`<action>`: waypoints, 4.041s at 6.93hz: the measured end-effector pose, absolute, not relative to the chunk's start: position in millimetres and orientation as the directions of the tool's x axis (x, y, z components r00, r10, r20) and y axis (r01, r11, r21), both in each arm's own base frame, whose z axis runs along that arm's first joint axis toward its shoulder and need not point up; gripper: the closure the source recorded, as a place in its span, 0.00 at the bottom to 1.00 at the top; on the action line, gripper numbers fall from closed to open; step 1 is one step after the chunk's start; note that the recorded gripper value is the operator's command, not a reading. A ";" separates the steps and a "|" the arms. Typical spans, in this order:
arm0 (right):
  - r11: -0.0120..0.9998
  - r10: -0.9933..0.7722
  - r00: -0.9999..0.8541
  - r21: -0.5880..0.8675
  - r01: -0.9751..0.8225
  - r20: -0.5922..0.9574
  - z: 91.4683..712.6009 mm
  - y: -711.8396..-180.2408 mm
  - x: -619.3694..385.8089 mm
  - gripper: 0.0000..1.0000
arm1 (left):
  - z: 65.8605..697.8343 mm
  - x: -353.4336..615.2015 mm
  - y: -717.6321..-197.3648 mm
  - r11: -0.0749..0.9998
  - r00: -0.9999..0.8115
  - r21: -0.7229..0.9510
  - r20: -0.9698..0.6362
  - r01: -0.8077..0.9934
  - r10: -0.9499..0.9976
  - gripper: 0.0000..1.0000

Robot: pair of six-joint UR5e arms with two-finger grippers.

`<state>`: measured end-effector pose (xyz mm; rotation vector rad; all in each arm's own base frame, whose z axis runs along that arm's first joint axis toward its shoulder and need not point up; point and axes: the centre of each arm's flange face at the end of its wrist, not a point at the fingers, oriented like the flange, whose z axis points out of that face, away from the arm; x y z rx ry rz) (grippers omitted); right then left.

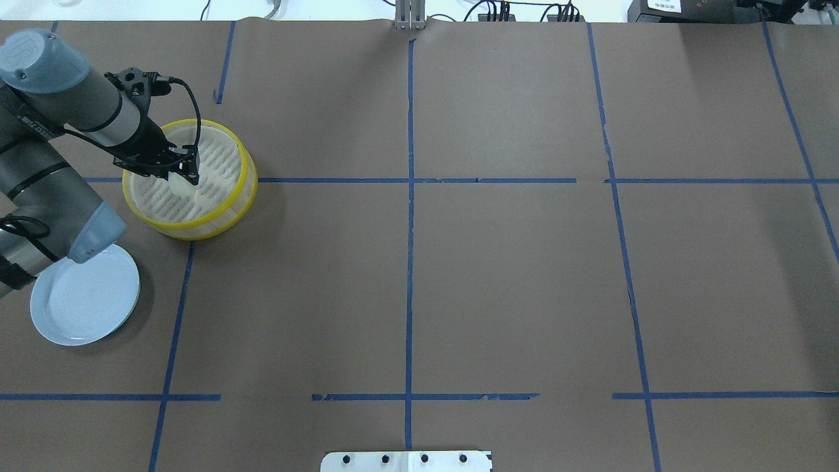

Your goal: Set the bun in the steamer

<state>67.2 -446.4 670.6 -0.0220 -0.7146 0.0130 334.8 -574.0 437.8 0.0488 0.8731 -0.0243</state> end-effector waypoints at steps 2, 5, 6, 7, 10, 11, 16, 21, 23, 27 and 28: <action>1.000 0.019 0.755 -0.025 -0.004 0.655 670.6 -446.4 67.2 0.00 | 444.3 337.8 -577.4 0.999 0.647 0.019 -0.762 0.047 -0.016 0.58; 1.000 0.019 0.755 -0.025 -0.004 0.655 670.6 -446.4 67.2 0.00 | 448.9 342.9 -580.4 0.999 0.652 0.012 -0.758 0.044 -0.020 0.57; 1.000 0.019 0.755 -0.025 -0.004 0.655 670.6 -446.4 67.2 0.00 | 450.2 344.1 -580.3 0.999 0.654 0.011 -0.756 0.043 -0.020 0.57; 1.000 0.019 0.755 -0.025 -0.004 0.655 670.6 -446.4 67.2 0.00 | 451.5 345.2 -580.1 0.999 0.655 0.010 -0.755 0.041 -0.020 0.53; 1.000 0.019 0.755 -0.025 -0.004 0.655 670.6 -446.4 67.2 0.00 | 453.6 348.3 -579.4 0.999 0.654 0.013 -0.757 0.037 -0.014 0.46; 1.000 0.019 0.755 -0.025 -0.004 0.655 670.6 -446.4 67.2 0.00 | 455.0 349.1 -579.7 0.999 0.654 0.013 -0.756 0.036 -0.014 0.39; 1.000 0.019 0.755 -0.024 -0.004 0.655 670.6 -446.4 67.2 0.00 | 432.1 334.4 -580.6 0.996 0.624 0.058 -0.781 0.063 0.006 0.00; 1.000 0.019 0.755 -0.025 -0.004 0.655 670.6 -446.4 67.1 0.00 | 447.5 211.9 -582.5 0.974 0.645 0.204 -0.759 0.102 0.091 0.00; 1.000 0.019 0.755 -0.025 -0.004 0.655 670.6 -446.4 67.1 0.00 | 511.3 125.9 -561.7 0.952 0.696 0.305 -0.687 0.015 0.209 0.00; 1.000 0.019 0.755 -0.025 -0.004 0.655 670.6 -446.4 67.2 0.00 | 620.4 -45.4 -491.5 0.949 0.715 0.315 -0.656 -0.032 0.242 0.00; 1.000 0.019 0.755 -0.025 -0.004 0.655 670.6 -446.4 67.2 0.00 | 635.1 -63.4 -482.0 0.963 0.717 0.264 -0.661 -0.056 0.223 0.00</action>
